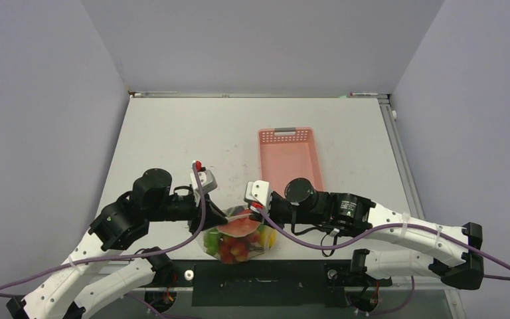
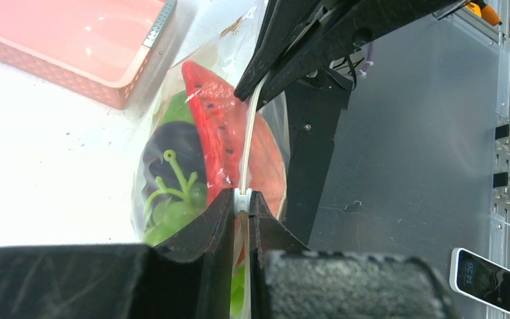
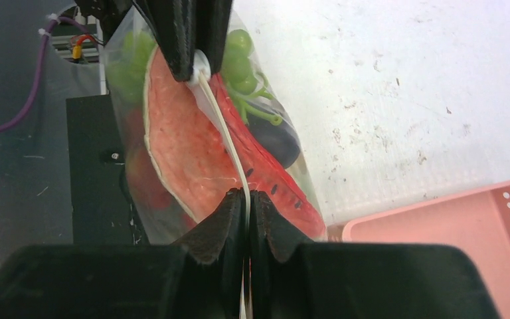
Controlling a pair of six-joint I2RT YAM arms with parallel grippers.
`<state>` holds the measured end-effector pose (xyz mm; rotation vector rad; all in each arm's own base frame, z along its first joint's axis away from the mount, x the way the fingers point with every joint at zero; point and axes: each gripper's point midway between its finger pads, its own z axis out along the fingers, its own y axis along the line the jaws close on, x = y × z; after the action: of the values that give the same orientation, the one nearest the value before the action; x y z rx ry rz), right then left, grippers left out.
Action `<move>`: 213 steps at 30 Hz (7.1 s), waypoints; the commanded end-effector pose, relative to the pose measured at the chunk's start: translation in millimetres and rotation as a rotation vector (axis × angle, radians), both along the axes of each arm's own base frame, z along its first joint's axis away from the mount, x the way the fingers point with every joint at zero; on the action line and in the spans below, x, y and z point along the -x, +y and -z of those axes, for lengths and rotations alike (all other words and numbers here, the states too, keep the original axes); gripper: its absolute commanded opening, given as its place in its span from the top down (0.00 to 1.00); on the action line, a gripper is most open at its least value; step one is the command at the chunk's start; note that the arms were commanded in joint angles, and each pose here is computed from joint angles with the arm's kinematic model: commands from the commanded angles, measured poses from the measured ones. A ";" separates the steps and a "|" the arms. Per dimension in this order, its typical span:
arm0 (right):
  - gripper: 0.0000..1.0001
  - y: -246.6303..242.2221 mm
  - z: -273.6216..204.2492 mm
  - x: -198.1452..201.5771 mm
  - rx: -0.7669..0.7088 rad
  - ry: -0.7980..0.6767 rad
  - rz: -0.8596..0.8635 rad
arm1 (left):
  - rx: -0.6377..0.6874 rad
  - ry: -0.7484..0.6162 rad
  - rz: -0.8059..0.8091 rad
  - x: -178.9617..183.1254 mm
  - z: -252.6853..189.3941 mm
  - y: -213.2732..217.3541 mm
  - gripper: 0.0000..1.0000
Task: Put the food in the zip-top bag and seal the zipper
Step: Zip the zipper food storage bag at the center of the board, then place the zipper food storage bag at the center of the board.
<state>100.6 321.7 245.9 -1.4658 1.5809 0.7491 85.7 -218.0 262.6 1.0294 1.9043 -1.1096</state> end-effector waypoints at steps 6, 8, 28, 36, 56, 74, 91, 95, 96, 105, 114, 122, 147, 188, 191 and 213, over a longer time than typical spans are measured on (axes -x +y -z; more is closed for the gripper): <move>0.95 -33.9 12.8 -30.2 0.065 -0.030 0.230 | -0.005 -0.096 -0.126 -1.4 -34.1 29.5 1.00; 0.95 -34.2 14.1 -31.5 0.066 -0.028 0.237 | -0.009 -0.108 -0.142 -2.6 -37.3 32.8 1.00; 0.95 -64.4 3.0 -75.4 0.011 -0.047 0.465 | -0.081 -0.228 -0.342 -21.5 -65.9 72.2 1.00; 0.95 -73.5 4.6 -83.5 -0.013 -0.038 0.507 | -0.127 -0.258 -0.488 -41.3 -60.4 90.0 1.00; 0.95 -60.9 3.4 -78.2 -0.066 -0.020 0.454 | -0.123 -0.249 -0.493 -48.6 -49.8 82.4 0.62; 0.95 -54.4 -16.9 -70.3 -0.124 -0.023 0.394 | -0.010 -0.283 -0.403 -38.5 -57.3 66.3 0.28; 0.95 -35.4 -64.1 -36.6 -0.215 -0.033 0.156 | 0.150 -0.306 -0.211 -22.2 -77.8 30.7 0.17; 0.95 -31.5 -75.6 -28.4 -0.236 -0.033 0.106 | 0.175 -0.304 -0.189 -22.6 -81.5 23.6 0.17; 0.95 -30.6 -76.9 -26.7 -0.237 -0.030 0.098 | 0.186 -0.305 -0.183 -22.4 -83.4 21.7 0.17; 0.95 -19.9 -91.8 -21.9 -0.268 -0.023 0.085 | 0.247 -0.263 -0.115 -24.6 -86.9 -2.1 0.16; 0.95 -8.9 -100.9 -23.7 -0.294 -0.009 0.098 | 0.274 -0.179 -0.028 -23.2 -75.1 -25.8 0.21; 0.95 2.1 -110.2 -27.1 -0.308 -0.001 0.118 | 0.252 -0.122 0.023 -22.5 -60.8 -37.1 0.32; 0.95 12.6 -111.8 -31.1 -0.309 0.003 0.132 | 0.172 -0.116 -0.012 -36.4 -37.8 -39.6 1.00; 0.26 -78.9 -115.9 -89.6 -0.446 -0.142 0.622 | -0.226 -0.654 -0.889 -169.7 -117.3 94.2 1.00; 0.25 -76.8 -113.2 -89.8 -0.446 -0.140 0.614 | -0.291 -0.702 -0.970 -182.5 -121.6 107.9 1.00; 0.20 -87.6 -114.3 -79.1 -0.518 -0.135 0.573 | -0.554 -0.470 -0.884 -259.1 36.4 57.8 1.00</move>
<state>180.4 235.8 346.8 -0.6798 1.5048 0.5923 341.3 -130.2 208.9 0.5968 2.0072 0.3367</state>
